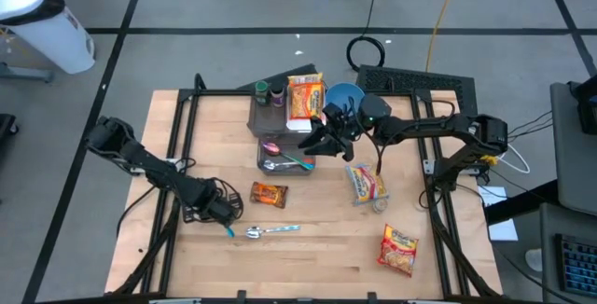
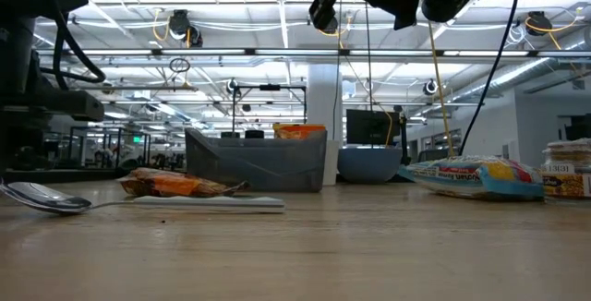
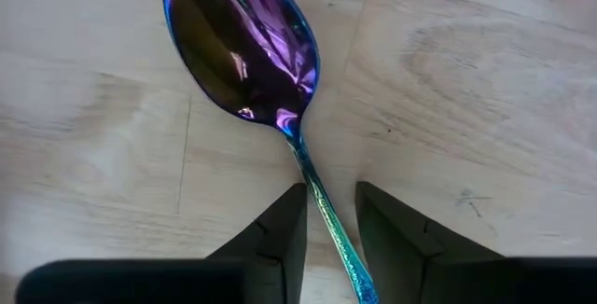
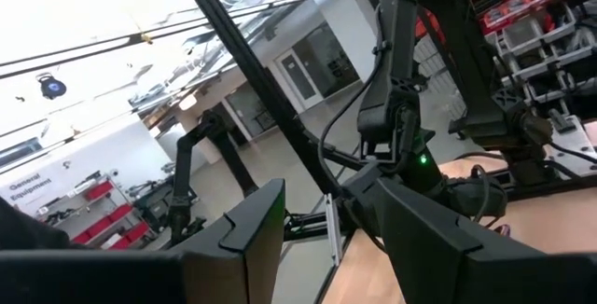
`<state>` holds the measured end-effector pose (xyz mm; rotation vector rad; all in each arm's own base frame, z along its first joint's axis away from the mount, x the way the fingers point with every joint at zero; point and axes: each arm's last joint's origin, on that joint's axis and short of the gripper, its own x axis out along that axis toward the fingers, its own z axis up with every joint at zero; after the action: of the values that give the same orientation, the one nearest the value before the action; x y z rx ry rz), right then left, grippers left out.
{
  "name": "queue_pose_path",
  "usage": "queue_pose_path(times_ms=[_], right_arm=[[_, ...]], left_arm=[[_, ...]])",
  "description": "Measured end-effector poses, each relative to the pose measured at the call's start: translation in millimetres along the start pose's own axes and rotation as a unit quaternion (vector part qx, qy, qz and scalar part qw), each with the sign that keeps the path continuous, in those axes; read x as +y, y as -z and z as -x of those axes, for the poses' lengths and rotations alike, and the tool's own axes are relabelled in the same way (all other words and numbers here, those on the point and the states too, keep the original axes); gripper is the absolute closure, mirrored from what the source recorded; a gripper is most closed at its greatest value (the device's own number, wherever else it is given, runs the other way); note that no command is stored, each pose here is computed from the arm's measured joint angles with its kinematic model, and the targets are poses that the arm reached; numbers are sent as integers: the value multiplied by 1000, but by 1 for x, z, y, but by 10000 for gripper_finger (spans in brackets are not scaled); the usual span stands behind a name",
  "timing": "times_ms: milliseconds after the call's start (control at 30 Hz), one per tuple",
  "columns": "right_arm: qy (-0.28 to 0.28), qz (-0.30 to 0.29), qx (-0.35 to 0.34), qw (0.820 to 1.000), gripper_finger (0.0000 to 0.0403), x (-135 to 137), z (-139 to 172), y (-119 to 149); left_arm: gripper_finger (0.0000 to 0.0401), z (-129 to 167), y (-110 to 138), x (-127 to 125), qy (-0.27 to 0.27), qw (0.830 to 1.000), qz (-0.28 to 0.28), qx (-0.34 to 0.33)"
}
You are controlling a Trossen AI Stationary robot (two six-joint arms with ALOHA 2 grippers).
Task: Pick & Place Food Item
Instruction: Put the blue spoon into the bottom black bin
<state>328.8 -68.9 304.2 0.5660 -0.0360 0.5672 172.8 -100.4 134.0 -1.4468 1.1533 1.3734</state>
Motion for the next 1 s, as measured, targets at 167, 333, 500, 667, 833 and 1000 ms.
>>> queue_pose_path(times_ms=[167,333,500,667,833,1000], right_arm=[[1,0,0,1000,243,0,0,0],[10,0,-8,1000,243,-1,0,0],[9,0,-8,1000,243,0,0,0],[9,0,-7,1000,243,-1,0,0],[9,0,-7,1000,243,-1,0,0],[8,2,-7,1000,243,0,0,0]], left_arm=[[340,0,0,0,0,1000,-4,1],[386,0,0,0,1,1000,-15,2],[384,0,0,0,2,1000,-17,2],[390,0,1,-1,12,1000,-27,0],[389,4,0,0,18,999,-44,5],[395,9,-2,2,30,998,-47,6]])
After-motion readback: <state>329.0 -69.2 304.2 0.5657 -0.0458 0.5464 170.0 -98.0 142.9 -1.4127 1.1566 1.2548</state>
